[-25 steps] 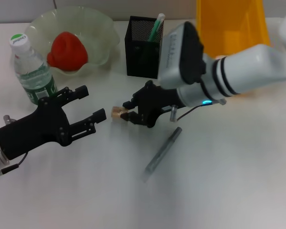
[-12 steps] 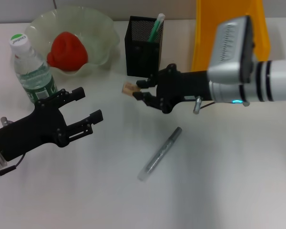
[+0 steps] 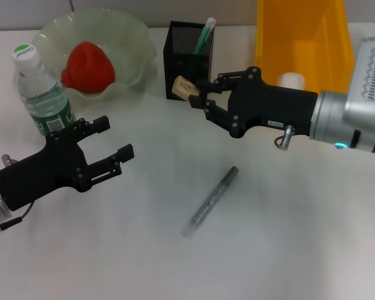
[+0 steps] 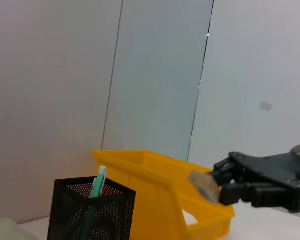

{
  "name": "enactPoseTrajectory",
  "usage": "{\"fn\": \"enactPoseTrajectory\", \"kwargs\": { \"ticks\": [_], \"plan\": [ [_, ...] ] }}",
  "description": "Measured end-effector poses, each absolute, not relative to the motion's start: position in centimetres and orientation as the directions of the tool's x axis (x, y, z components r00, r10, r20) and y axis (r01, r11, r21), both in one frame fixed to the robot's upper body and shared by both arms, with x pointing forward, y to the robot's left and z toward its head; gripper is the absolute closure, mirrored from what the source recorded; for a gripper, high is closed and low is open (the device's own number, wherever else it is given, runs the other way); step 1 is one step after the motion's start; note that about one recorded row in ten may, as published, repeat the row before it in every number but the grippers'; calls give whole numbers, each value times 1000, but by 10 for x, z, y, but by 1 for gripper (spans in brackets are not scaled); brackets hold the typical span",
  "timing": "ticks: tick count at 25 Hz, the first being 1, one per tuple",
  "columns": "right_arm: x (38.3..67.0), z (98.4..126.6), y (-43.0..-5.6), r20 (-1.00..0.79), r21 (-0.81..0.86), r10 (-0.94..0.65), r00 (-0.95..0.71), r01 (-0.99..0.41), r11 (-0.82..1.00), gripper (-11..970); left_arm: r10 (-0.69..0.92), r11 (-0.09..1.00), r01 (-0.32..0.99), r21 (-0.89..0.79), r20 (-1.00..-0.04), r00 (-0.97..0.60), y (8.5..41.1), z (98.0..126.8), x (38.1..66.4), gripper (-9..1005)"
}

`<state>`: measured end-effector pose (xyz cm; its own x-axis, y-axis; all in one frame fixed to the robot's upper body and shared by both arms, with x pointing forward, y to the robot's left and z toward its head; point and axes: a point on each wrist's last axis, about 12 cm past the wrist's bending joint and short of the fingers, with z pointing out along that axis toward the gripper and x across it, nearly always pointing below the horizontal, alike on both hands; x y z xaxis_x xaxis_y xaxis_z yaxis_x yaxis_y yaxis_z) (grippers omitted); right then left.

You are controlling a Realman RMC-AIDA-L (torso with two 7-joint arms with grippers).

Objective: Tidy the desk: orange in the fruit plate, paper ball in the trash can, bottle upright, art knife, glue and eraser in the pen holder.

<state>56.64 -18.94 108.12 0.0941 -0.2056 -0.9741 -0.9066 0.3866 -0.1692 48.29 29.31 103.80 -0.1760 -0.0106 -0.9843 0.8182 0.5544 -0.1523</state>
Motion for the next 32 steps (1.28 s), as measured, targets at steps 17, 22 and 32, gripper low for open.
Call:
{"fn": "enactPoseTrajectory", "kwargs": {
  "ticks": [17, 22, 32],
  "plan": [
    [598, 1091, -190, -969, -239, -194, 156, -800, 551, 734, -20, 550, 822, -148, -986, -164, 286, 1037, 485, 210],
    [614, 1095, -182, -961, -255, -237, 140, -778, 574, 731, -22, 549, 823, -148, -986, -164, 286, 1037, 486, 210],
    [635, 1098, -169, -949, -266, -302, 95, -754, 601, 724, -44, 544, 823, -163, -985, -166, 281, 1037, 486, 210]
  ]
}}
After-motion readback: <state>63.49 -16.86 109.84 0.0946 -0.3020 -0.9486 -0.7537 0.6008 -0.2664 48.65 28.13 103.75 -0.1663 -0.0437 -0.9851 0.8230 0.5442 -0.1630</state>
